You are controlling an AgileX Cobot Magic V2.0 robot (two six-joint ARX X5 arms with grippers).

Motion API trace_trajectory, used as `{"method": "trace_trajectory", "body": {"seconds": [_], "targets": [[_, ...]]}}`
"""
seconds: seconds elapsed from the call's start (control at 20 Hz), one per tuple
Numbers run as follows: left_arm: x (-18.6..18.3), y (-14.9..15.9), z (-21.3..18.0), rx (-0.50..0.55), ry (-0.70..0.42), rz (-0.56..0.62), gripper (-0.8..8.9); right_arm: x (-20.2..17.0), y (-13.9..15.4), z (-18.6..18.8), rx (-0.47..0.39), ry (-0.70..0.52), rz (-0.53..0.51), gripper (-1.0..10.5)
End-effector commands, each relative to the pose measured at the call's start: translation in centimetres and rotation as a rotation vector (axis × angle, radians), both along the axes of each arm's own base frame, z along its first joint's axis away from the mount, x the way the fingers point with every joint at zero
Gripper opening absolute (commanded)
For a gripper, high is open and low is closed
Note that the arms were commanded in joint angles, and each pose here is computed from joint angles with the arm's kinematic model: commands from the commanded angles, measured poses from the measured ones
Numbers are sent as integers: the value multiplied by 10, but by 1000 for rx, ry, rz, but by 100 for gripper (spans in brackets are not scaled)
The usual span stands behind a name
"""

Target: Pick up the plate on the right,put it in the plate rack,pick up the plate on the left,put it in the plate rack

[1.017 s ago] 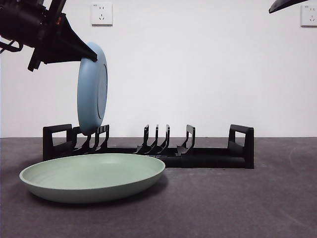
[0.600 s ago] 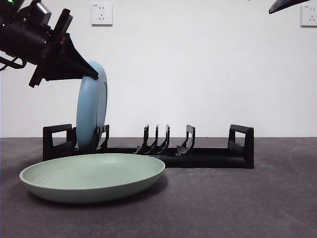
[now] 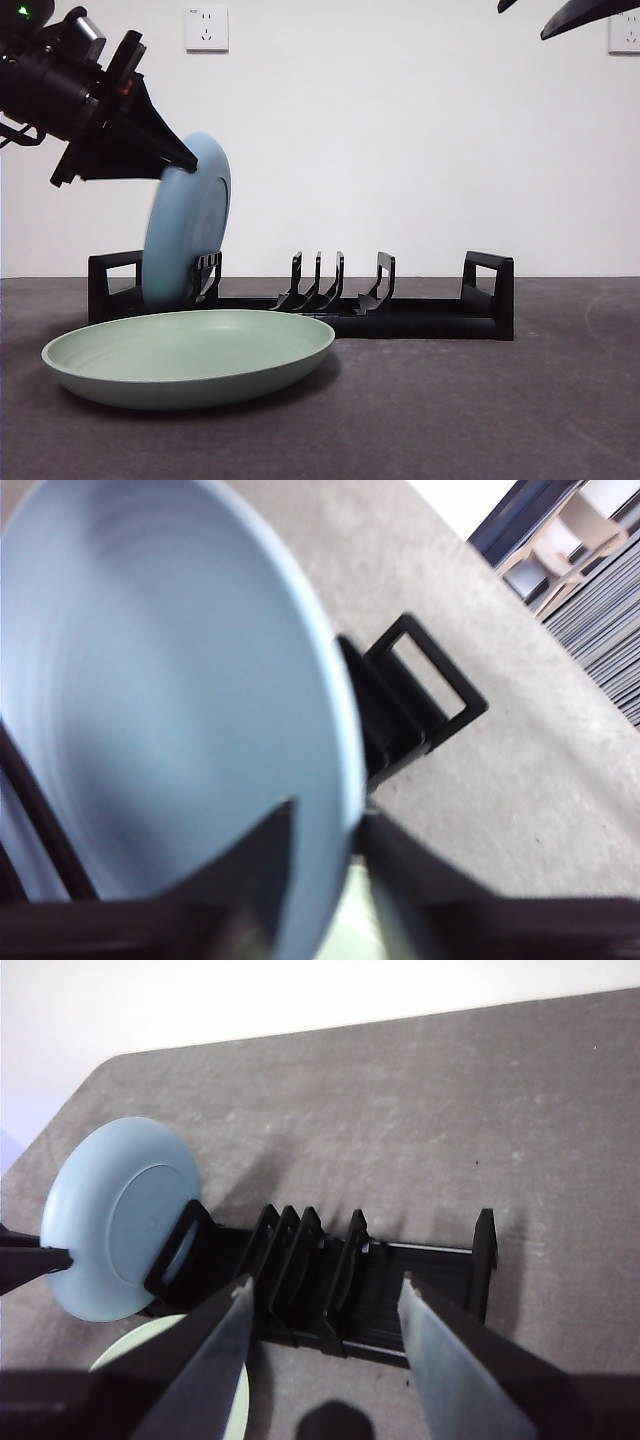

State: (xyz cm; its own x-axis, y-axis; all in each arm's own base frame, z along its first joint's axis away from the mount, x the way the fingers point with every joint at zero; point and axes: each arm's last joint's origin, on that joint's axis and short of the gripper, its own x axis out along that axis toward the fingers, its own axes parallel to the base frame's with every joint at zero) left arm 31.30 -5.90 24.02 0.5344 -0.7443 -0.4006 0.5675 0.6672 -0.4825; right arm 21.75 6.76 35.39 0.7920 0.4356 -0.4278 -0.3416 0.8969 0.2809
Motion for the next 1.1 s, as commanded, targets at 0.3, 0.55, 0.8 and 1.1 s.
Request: {"method": "trace_trajectory", "body": {"seconds": [0.3,0.55,0.8,1.1], "targets": [[-8,-1,8,-38,-2,-83,304,5,5,-10,30,81,95,249],[-41,-2,53,-70,-132,-142,319,14,26,-28,83,196,285,249],[-109,-4,109,121,-471,-100,318,32,63,-66,29,348,383,249],[-180,-2,153,364,-715,44,317,57,99,-127,-33,512,433,249]]}}
